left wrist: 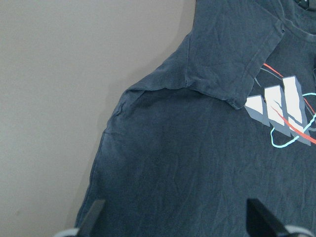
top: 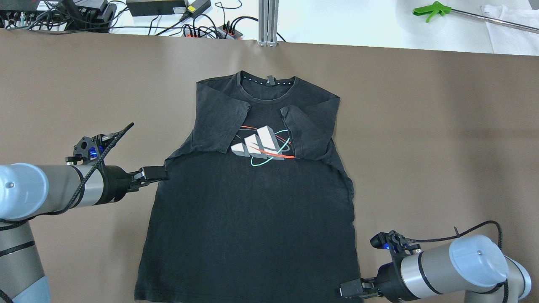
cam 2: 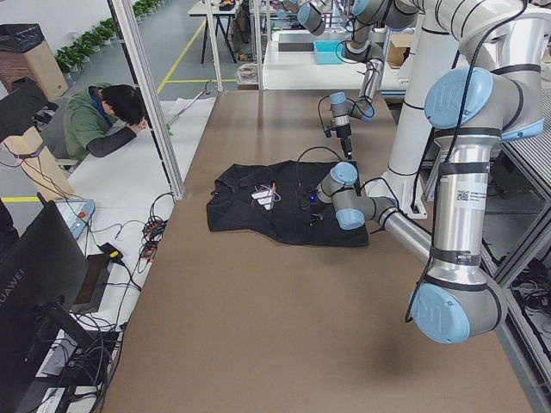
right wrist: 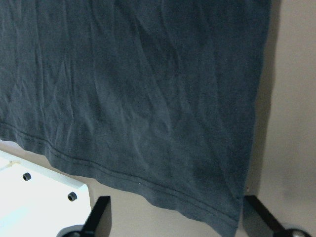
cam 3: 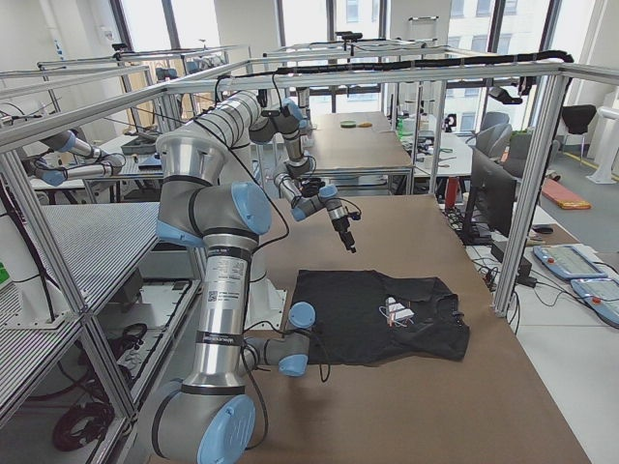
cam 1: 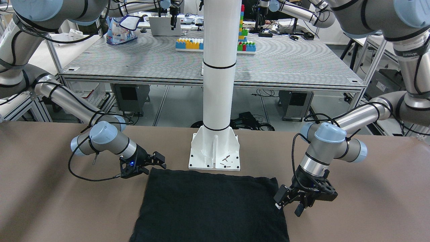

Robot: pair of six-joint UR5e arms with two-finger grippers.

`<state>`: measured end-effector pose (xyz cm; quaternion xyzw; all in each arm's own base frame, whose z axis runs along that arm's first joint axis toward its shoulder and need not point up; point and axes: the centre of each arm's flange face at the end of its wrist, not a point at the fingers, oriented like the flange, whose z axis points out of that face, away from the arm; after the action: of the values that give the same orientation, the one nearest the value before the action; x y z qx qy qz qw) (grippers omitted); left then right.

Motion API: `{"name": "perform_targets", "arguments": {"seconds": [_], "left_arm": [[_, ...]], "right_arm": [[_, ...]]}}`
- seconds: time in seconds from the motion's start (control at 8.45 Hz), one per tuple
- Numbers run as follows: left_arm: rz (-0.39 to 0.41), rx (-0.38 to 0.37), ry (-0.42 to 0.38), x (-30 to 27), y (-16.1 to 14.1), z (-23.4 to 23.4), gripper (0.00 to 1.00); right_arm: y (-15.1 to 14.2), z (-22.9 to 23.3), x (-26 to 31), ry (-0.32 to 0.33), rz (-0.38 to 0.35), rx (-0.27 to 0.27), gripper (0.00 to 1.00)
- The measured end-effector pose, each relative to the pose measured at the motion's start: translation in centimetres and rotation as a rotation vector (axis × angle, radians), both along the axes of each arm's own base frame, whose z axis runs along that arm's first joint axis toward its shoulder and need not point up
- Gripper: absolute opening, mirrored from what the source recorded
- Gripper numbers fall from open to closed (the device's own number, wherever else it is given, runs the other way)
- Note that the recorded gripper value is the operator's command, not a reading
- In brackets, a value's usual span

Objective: Fold clothes
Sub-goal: 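Lower both grippers to the hem corners nearest the robot and grasp them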

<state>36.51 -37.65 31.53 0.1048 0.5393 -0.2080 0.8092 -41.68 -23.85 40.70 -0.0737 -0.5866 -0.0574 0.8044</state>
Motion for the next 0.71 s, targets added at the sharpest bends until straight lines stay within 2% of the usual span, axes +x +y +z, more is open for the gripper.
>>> {"name": "perform_targets", "arguments": {"seconds": [0.59,0.71], "left_arm": [[0.001,0.001,-0.001,0.0,0.0,0.0,1.00],[0.002,0.002,-0.002,0.0,0.0,0.0,1.00]], "right_arm": [[1.0,1.7,-1.4,0.038,-0.025,-0.011,0.94],[1.4,2.1,-1.9,0.047,-0.032,-0.012,0.79]]}}
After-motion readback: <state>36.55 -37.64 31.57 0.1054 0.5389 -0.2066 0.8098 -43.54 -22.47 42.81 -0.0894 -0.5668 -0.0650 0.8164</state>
